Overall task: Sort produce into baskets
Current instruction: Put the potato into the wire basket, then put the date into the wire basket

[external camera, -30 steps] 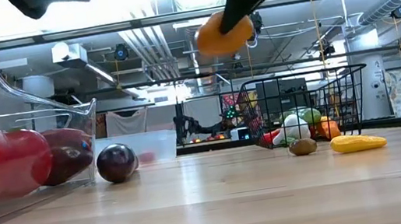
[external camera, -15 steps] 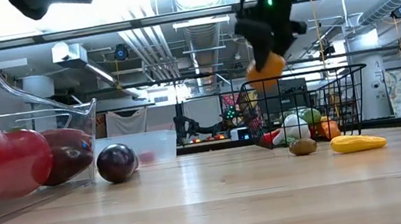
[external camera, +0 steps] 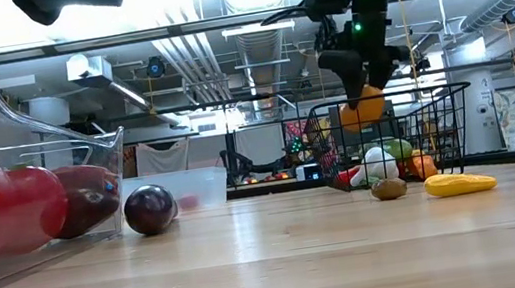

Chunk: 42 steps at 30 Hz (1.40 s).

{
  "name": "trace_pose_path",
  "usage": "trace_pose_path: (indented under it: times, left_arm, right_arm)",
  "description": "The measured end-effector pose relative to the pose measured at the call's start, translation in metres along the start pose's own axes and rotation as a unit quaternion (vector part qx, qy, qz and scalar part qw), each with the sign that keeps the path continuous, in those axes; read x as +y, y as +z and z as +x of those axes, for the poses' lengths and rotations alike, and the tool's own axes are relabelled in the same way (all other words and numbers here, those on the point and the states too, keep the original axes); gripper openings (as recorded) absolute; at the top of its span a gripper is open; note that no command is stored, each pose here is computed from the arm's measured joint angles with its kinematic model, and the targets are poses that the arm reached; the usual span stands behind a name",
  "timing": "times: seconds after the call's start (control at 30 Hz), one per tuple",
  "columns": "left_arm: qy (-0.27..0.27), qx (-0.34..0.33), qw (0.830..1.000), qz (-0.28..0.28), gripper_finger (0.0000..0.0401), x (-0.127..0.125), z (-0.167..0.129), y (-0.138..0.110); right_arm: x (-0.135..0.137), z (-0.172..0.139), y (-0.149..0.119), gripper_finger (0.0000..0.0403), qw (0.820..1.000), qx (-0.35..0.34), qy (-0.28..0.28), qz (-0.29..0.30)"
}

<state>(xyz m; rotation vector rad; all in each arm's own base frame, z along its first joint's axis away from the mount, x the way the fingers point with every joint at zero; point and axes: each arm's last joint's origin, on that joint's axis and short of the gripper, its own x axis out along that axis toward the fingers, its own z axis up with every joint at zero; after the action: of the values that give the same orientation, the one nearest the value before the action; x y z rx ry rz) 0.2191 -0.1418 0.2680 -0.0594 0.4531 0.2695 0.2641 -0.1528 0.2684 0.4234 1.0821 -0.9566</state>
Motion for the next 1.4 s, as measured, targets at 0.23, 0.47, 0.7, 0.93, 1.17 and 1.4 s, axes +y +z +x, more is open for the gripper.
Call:
trace_pose_path:
  times: [0.23, 0.47, 0.7, 0.93, 1.17, 1.4]
  left_arm:
    - [0.0, 0.0, 1.0, -0.002, 0.0137, 0.0, 0.0, 0.0]
    - [0.0, 0.0, 1.0, -0.002, 0.0137, 0.0, 0.0, 0.0]
    - [0.0, 0.0, 1.0, -0.003, 0.0137, 0.0, 0.0, 0.0]
    - [0.0, 0.0, 1.0, -0.003, 0.0137, 0.0, 0.0, 0.0]
    - [-0.001, -0.001, 1.0, -0.004, 0.0137, 0.0, 0.0, 0.0]
    - [-0.001, -0.001, 1.0, -0.005, 0.0137, 0.0, 0.0, 0.0]
  right_arm:
    - [-0.003, 0.009, -0.003, 0.0254, 1.0, 0.002, -0.004, -0.01]
    - [-0.002, 0.021, -0.011, 0.0279, 1.0, 0.004, -0.005, -0.022]
    - [-0.002, 0.024, -0.014, 0.0305, 0.999, 0.011, -0.007, -0.03]
    - [-0.002, 0.025, -0.012, 0.0322, 1.0, 0.001, -0.004, -0.026]
    - [-0.001, 0.024, -0.01, 0.0326, 1.0, -0.01, 0.001, -0.025]
    - [-0.001, 0.021, -0.01, 0.0327, 1.0, -0.015, 0.003, -0.024]
